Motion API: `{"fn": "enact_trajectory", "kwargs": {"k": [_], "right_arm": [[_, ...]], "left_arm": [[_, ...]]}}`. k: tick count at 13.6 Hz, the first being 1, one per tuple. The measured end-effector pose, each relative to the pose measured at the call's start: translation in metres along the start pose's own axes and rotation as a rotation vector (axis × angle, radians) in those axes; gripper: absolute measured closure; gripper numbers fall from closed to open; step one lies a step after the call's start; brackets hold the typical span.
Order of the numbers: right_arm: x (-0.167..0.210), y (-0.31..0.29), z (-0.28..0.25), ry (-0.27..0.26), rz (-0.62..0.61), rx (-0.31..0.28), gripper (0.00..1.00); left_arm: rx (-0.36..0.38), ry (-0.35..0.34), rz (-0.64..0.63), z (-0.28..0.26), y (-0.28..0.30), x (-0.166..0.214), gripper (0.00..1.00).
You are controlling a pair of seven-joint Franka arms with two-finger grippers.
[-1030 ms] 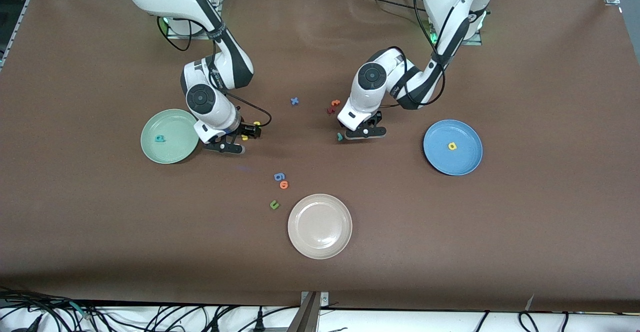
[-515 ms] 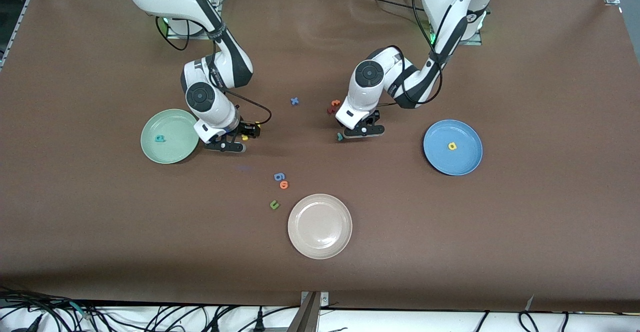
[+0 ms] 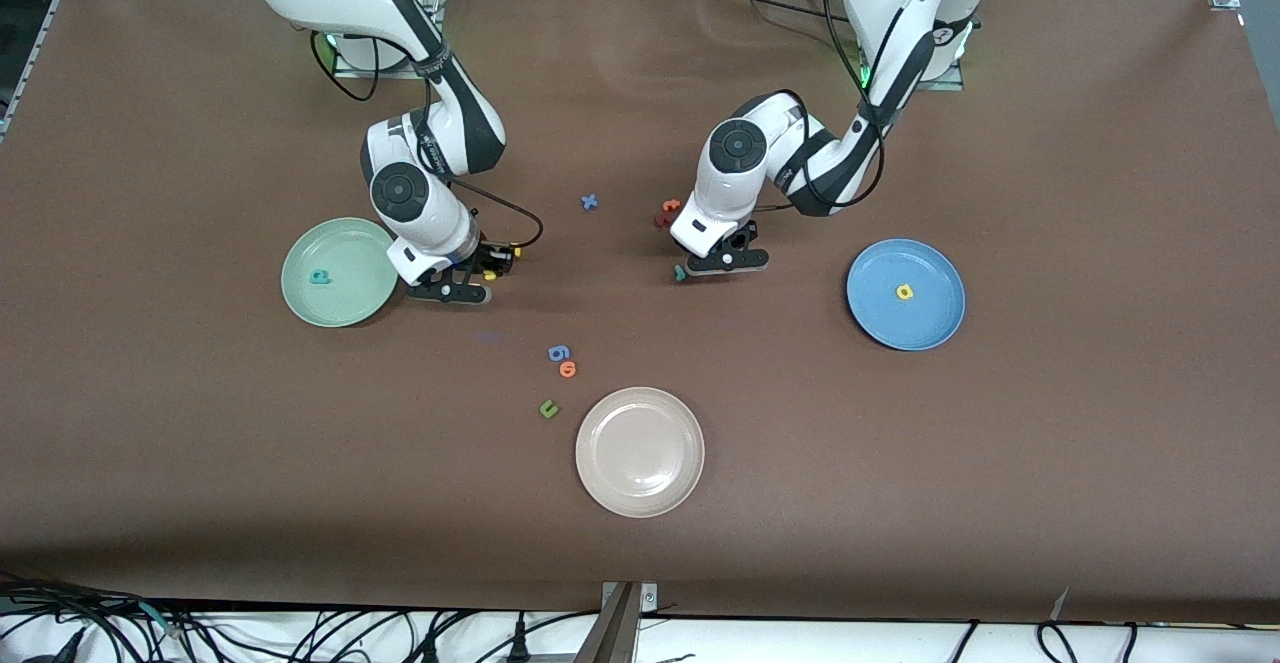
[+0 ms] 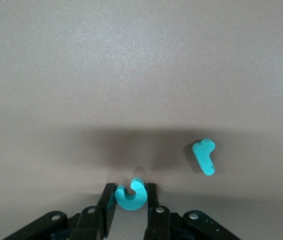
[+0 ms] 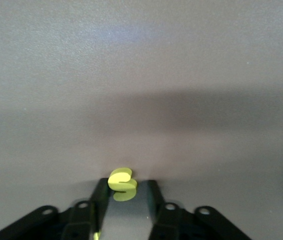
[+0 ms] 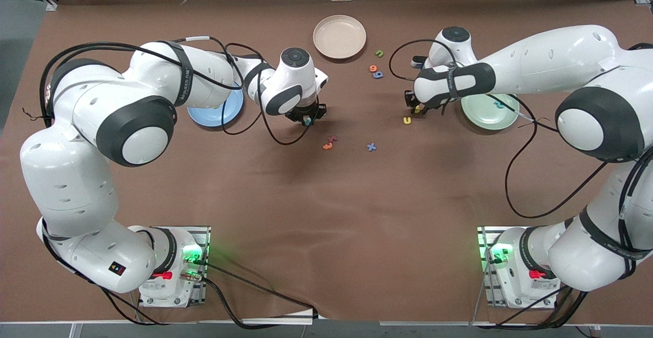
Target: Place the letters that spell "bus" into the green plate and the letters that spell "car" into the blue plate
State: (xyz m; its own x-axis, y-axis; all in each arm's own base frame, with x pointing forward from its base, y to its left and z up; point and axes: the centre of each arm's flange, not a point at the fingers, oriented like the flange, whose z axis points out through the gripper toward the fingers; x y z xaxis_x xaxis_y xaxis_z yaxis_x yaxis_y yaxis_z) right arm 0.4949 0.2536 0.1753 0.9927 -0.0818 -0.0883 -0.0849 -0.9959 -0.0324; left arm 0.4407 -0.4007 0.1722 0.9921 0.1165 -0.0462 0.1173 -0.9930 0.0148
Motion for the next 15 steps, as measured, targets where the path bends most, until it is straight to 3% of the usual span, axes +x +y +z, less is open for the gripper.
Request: {"fn": "enact_trajectory", "kwargs": {"k": [1, 4, 8, 11, 15], "right_arm": [[0.0, -0.001, -0.002, 0.002, -0.001, 0.002, 0.78], [-0.001, 0.0, -0.001, -0.002, -0.001, 0.0, 0.78], [0.009, 0.016, -0.025, -0.056, 0.01, -0.026, 0.78], [0.031, 0.06, -0.081, -0.104, 0.019, -0.039, 0.78], [0.047, 0.136, -0.13, -0.165, 0.034, -0.033, 0.78]], "left_arm": [[0.001, 0.0, 0.0, 0.0, 0.0, 0.0, 0.71], [0.001, 0.0, 0.0, 0.0, 0.0, 0.0, 0.71], [0.043, 0.017, 0.066, -0.001, -0.001, 0.001, 0.71], [0.117, 0.006, 0.163, -0.02, -0.03, 0.03, 0.71], [0.15, -0.012, 0.302, -0.062, -0.091, 0.075, 0.71]]}}
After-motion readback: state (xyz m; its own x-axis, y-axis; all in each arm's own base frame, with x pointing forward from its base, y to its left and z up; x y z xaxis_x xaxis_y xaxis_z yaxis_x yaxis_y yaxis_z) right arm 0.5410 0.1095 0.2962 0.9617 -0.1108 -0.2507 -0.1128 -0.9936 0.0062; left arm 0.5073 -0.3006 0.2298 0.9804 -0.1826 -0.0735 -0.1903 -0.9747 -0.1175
